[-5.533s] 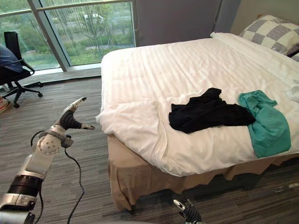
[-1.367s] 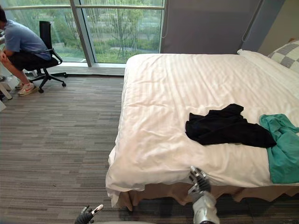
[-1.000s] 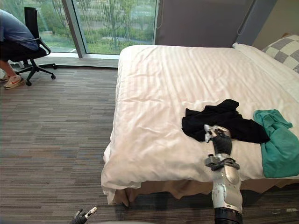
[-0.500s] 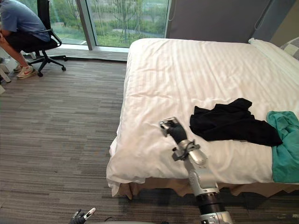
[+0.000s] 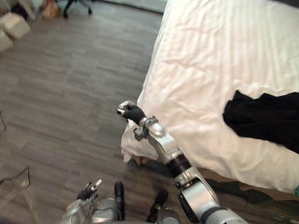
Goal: Tidy the bed and pick cloth on bed and put in laundry
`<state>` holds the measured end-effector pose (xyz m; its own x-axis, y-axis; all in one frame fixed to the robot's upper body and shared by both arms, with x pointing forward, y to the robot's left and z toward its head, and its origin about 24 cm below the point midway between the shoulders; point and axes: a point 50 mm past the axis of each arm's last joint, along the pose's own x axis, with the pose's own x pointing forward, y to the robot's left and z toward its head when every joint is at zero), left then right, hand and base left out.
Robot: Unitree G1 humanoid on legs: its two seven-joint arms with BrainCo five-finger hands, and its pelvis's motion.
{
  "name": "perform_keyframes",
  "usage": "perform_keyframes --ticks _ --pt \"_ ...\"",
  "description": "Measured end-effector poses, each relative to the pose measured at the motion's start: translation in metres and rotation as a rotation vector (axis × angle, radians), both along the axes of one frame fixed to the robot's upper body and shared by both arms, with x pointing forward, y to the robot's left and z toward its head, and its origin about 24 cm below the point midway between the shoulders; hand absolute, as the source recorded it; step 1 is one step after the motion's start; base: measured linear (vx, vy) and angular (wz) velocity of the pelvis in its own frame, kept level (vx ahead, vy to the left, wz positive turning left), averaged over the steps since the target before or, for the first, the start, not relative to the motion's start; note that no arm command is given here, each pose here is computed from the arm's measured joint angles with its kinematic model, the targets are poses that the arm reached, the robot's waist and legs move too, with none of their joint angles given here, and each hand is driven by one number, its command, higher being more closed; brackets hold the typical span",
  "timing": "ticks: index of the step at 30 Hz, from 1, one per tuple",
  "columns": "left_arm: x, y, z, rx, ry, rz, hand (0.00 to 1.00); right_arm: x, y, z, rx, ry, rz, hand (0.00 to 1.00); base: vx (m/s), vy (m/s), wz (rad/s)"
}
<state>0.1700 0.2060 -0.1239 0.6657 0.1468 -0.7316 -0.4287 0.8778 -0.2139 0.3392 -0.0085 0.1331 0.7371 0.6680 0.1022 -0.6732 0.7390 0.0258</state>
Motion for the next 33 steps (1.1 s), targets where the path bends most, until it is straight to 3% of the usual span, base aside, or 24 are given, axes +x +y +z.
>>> perform_keyframes --ticks 8,14,24,30,33 --pt "0.052 -0.014 0.025 -0.039 -0.132 -0.027 0.00 0.018 0.024 0.057 -0.005 -0.146 -0.001 1.00 -0.06 0.045 0.11" --pt "0.103 -0.055 0.056 -0.129 -0.260 -0.094 0.00 0.035 0.014 0.034 -0.072 -0.042 -0.122 1.00 -0.04 0.065 0.07" --pt "0.142 -0.106 0.095 -0.306 -0.388 -0.068 0.00 0.036 -0.005 -0.045 -0.254 0.188 -0.326 1.00 -0.01 0.001 -0.02" --pt "0.171 -0.116 0.133 -0.356 -0.489 -0.024 0.00 0.036 -0.021 -0.051 -0.131 0.216 -0.397 1.00 0.00 -0.023 -0.19" --pt "0.176 -0.120 0.140 -0.368 -0.475 -0.015 0.00 0.031 -0.042 -0.069 0.007 0.300 -0.445 1.00 0.02 -0.026 -0.18"
